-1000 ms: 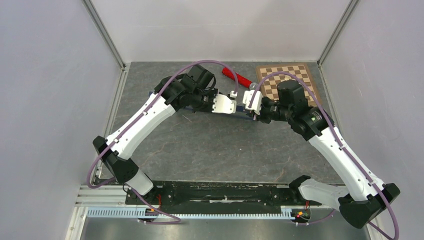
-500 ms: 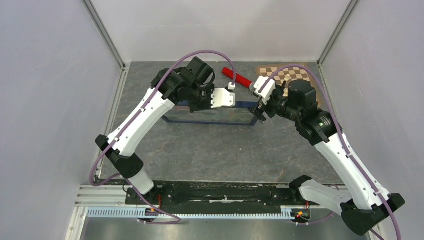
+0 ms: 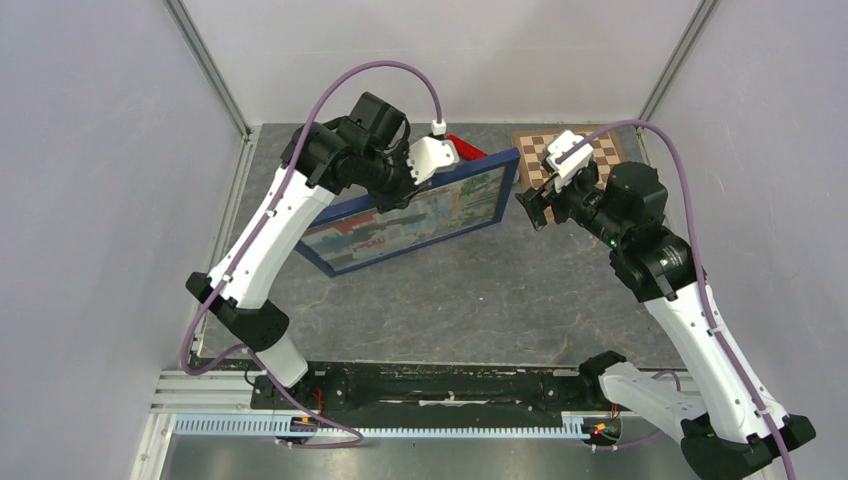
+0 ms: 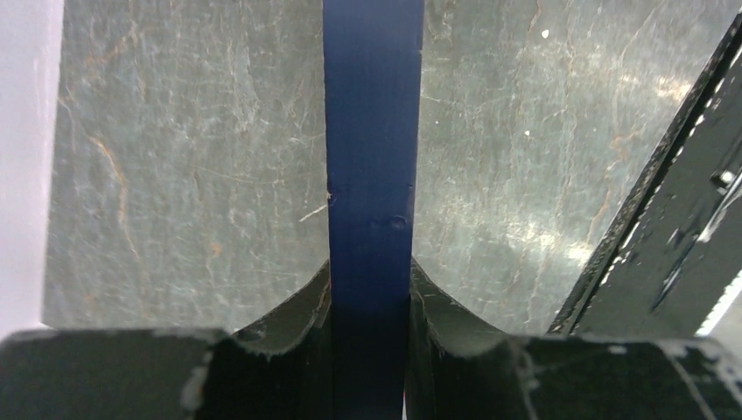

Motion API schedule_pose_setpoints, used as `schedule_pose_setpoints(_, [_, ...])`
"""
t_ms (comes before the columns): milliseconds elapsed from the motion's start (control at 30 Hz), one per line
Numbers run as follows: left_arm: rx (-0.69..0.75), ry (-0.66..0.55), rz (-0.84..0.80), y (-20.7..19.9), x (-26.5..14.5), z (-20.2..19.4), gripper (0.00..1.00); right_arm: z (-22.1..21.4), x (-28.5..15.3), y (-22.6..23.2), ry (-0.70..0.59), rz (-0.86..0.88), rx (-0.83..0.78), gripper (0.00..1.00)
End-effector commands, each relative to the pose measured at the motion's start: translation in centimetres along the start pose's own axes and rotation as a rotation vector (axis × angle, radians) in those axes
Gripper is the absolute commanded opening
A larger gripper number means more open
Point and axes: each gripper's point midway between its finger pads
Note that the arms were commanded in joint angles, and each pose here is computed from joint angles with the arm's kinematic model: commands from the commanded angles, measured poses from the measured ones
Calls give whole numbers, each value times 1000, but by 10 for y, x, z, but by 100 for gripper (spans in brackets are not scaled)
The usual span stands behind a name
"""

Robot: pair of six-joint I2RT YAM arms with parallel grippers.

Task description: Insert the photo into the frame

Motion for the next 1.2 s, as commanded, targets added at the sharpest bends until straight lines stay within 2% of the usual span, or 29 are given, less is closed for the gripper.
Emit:
schedule_pose_setpoints(0, [-136,-242,112,18,-38,49,2,6,0,-9,-30,-44,39,83])
schedule_pose_setpoints(200, [-235,-293,167,29,-53,64,2,4,3,-12,-21,-48,47,82])
schedule_pose_setpoints(400, [-310,-262,195,37,-41,62,2,-4,3,-16,-1,-69,56,82])
schedule_pose_setpoints(633, [-447,-293,207,45,-36,72,2,-18,7,-21,25,-96,95,82])
schedule_pose_setpoints(933, [-602,-328,159,54,-31,70,2,-41,17,-20,62,-68,157,82])
schedule_pose_setpoints(1167, [-809,-332,26,65,-17,54,2,-59,21,-24,88,-89,160,81])
Point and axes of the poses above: each gripper's point midway between its finger pads, its own x axis out along the fingers, its own y axis along the line the jaws close on, z = x × y, and after that the axes turned 4 degrees about -x, right-handed
